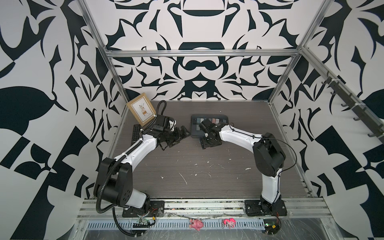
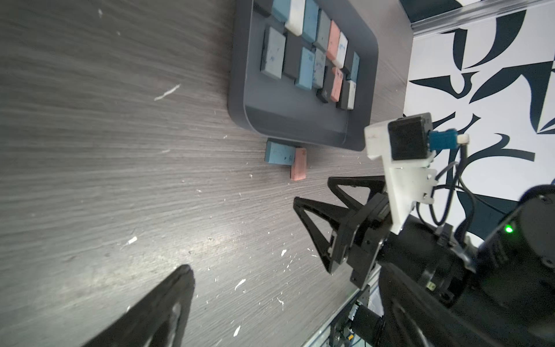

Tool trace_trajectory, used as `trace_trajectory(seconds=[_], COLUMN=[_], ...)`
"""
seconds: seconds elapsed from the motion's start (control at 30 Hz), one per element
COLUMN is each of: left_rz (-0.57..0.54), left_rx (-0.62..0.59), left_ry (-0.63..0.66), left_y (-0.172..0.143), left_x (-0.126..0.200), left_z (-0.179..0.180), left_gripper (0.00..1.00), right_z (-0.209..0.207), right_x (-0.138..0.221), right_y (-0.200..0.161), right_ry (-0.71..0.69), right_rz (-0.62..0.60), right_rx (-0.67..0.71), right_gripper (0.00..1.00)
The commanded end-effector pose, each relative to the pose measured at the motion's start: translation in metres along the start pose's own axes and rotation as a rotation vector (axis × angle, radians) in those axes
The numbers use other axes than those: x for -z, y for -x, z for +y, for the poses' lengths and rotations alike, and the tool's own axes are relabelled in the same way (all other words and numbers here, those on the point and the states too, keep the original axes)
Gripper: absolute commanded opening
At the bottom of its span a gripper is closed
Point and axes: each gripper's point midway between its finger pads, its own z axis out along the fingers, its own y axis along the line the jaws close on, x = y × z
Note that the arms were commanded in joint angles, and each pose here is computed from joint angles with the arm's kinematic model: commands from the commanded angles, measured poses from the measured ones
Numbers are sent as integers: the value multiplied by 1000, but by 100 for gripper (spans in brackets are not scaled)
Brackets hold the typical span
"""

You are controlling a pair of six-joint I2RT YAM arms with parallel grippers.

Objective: Put the eraser in the storage box
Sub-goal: Pick up the eraser from the center of the board.

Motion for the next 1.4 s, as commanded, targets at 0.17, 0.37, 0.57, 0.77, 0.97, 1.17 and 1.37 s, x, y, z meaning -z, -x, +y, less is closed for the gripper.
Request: trace_trajectory(seconds=[0.17, 0.37, 0.57, 0.77, 0.97, 1.17, 1.37], left_rz=[-30, -16, -9, -3, -4, -1, -1], left_rx=[2, 32, 34, 35, 32, 35, 41], left_ry=[-75, -79, -79, -77, -77, -70, -67], left_y=[3, 2, 3, 1, 0, -1, 0], left_x=[6, -1, -4, -4, -3, -4, -5], left_z=[-15, -11, -11, -9, -9, -7, -7], left_gripper=[99, 99, 99, 99, 99, 99, 99], right_z=[-3, -7, -8, -7, -18, -29, -32], right_x=[-13, -28, -34, -39, -43, -47, -49], right_y=[6, 8, 12, 13, 13, 13, 10], right_ry=[-34, -60, -49, -51, -72, -81, -83], right_rz=[1, 21, 25, 31, 36, 43, 50], right_rx=[-24, -26, -40, -44, -61, -85, -90], right_gripper=[75, 75, 71, 61, 53, 46, 34])
